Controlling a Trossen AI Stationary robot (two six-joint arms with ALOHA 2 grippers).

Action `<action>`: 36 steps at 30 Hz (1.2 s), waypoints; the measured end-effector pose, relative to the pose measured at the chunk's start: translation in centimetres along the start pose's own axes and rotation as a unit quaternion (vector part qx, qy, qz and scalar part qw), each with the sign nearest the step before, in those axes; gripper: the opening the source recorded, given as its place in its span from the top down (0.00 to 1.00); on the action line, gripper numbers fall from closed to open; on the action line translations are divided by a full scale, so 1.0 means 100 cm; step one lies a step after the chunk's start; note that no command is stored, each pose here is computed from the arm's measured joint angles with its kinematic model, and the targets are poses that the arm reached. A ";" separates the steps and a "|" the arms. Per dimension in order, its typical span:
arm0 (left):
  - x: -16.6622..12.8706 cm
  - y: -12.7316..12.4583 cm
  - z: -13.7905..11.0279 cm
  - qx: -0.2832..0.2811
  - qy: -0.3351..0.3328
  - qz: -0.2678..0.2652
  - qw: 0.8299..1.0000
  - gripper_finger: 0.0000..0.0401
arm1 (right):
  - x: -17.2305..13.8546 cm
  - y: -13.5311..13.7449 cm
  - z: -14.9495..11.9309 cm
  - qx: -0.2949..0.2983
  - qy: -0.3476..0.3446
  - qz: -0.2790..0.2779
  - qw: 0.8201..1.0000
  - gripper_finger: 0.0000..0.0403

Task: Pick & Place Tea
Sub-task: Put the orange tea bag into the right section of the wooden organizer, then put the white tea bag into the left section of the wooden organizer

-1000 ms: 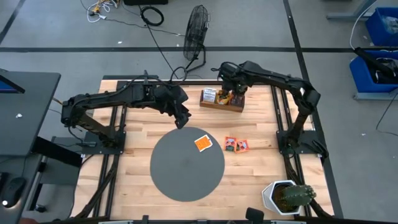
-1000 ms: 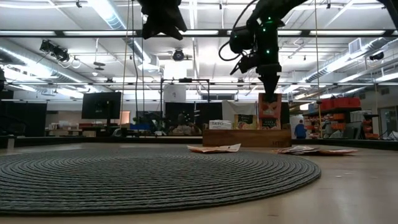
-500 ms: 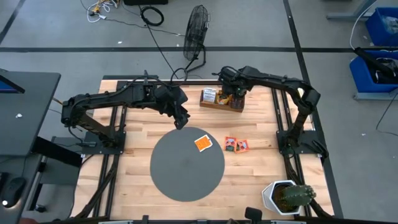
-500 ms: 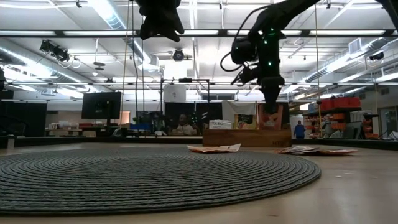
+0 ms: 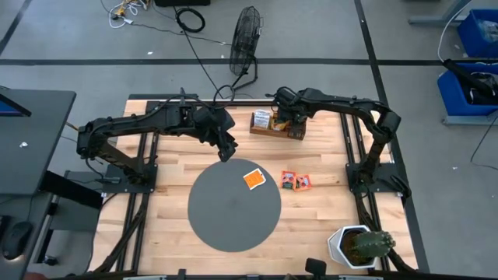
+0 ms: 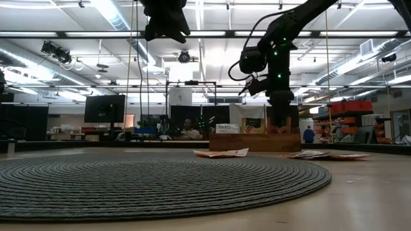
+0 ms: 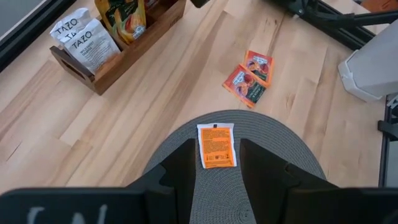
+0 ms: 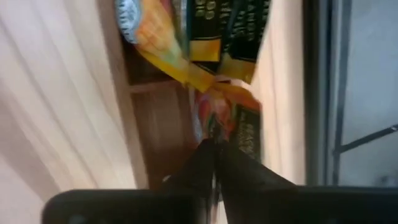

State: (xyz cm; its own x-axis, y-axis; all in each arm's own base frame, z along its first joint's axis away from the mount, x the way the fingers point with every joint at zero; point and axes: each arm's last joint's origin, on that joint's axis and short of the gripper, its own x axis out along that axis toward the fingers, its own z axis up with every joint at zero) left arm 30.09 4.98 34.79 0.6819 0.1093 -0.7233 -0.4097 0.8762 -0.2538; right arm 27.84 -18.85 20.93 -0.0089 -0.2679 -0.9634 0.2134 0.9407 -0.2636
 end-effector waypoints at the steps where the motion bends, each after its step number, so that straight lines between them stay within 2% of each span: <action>1: 0.000 0.000 0.000 0.000 0.000 0.000 1.000 0.68 | 0.000 0.000 0.000 0.000 -0.001 -0.007 1.000 0.93; 12: 0.000 0.000 0.000 0.000 0.000 0.000 1.000 0.68 | -0.010 -0.004 0.002 -0.001 0.013 -0.034 0.999 0.71; 16: 0.000 0.000 0.000 0.001 0.000 0.000 1.000 0.68 | -0.035 -0.008 0.010 0.030 0.000 -0.030 0.999 0.65; 20: 0.000 -0.003 -0.001 0.004 0.001 -0.003 1.000 0.68 | -0.077 -0.001 0.015 0.081 -0.050 0.032 0.995 0.64; 23: 0.002 -0.006 -0.002 0.010 0.005 -0.006 1.000 0.68 | -0.106 0.014 0.014 0.122 -0.112 0.090 0.982 0.65; 27: 0.003 -0.009 -0.006 0.024 0.016 -0.007 1.000 0.68 | -0.133 0.045 0.012 0.137 -0.153 0.143 0.968 0.66; 32: 0.003 -0.012 -0.009 0.047 0.027 -0.008 0.998 0.68 | -0.147 0.087 0.014 0.141 -0.154 0.170 0.963 0.67; 36: 0.002 -0.012 -0.012 0.067 0.043 -0.004 0.997 0.68 | -0.145 0.115 0.020 0.183 -0.166 0.192 0.950 0.67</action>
State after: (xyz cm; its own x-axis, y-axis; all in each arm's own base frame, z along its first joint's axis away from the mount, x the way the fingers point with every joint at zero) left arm 29.98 3.39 34.11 0.6282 0.0673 -0.7751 -0.3160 0.9324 -0.1751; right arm 32.39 -4.61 31.95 0.4339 -0.0276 -0.9006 0.4643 0.8635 0.1972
